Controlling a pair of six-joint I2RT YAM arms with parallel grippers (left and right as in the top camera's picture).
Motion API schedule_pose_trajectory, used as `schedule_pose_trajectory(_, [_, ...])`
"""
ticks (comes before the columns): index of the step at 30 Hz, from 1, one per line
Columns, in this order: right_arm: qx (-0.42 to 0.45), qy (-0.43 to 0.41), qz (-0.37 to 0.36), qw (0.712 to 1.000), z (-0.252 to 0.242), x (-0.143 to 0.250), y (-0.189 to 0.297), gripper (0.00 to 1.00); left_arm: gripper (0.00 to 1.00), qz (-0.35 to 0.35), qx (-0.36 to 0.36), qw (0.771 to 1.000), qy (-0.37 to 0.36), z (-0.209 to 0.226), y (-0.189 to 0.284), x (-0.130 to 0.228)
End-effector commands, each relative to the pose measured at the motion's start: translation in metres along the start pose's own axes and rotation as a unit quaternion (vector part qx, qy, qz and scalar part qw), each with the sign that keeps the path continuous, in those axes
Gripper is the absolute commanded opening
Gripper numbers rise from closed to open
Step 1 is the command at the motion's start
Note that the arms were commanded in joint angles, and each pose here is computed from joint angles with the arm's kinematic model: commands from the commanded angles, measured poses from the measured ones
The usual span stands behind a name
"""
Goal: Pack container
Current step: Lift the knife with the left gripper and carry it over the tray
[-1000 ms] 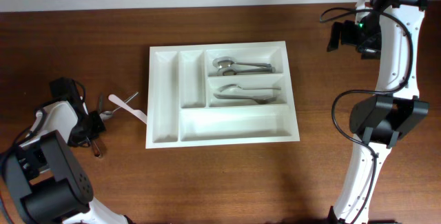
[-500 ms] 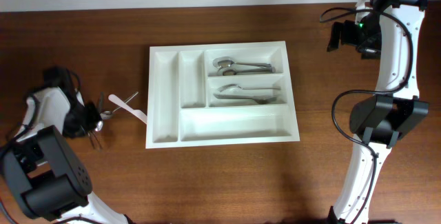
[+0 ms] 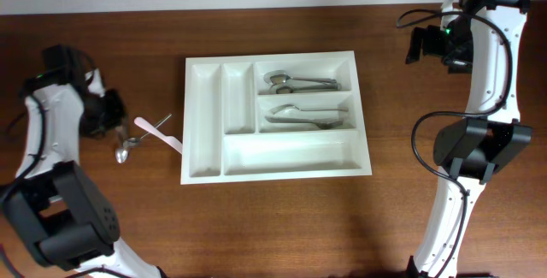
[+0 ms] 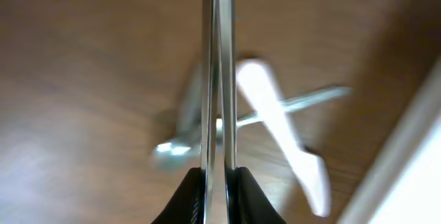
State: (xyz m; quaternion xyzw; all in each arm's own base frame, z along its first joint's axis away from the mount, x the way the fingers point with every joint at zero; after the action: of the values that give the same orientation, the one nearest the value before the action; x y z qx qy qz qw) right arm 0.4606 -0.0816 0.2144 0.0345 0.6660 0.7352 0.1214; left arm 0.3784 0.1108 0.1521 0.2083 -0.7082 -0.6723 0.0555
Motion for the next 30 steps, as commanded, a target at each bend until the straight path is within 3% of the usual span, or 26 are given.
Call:
schedule_pose_trajectory(1, [0.004,-0.001,-0.010,1.000,0.001,-0.002,0.004,0.99,0.02,-0.035,0.048,0.993,-0.102,-0.051,0.023,-0.004])
schedule_pose_trajectory(4, [0.004,-0.001,-0.010,1.000,0.001,-0.002,0.004,0.99,0.02,-0.032,0.056,0.981,-0.182,-0.088,0.022,0.006])
schedule_pose_trajectory(11, [0.004,-0.001,-0.010,1.000,0.001,-0.002,0.004,0.99,0.02,-0.028,0.045,0.964,-0.260,-0.143,0.020,0.029])
schedule_pose_trajectory(30, [0.004,-0.001,-0.010,1.000,0.001,-0.002,0.004,0.99,0.02,0.005,0.031,0.980,-0.196,-0.159,0.007,0.055])
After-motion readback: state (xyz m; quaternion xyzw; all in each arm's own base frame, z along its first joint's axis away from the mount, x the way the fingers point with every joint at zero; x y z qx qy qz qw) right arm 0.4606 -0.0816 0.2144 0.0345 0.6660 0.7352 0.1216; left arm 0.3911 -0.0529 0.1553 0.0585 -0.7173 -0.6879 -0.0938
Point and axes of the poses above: each gripper's point midway between its finger pads, its own y axis back along the fingers, its own z axis along the line the jaws close on, x = y × z, the point moved 6 cm from there along y, back along the fingers
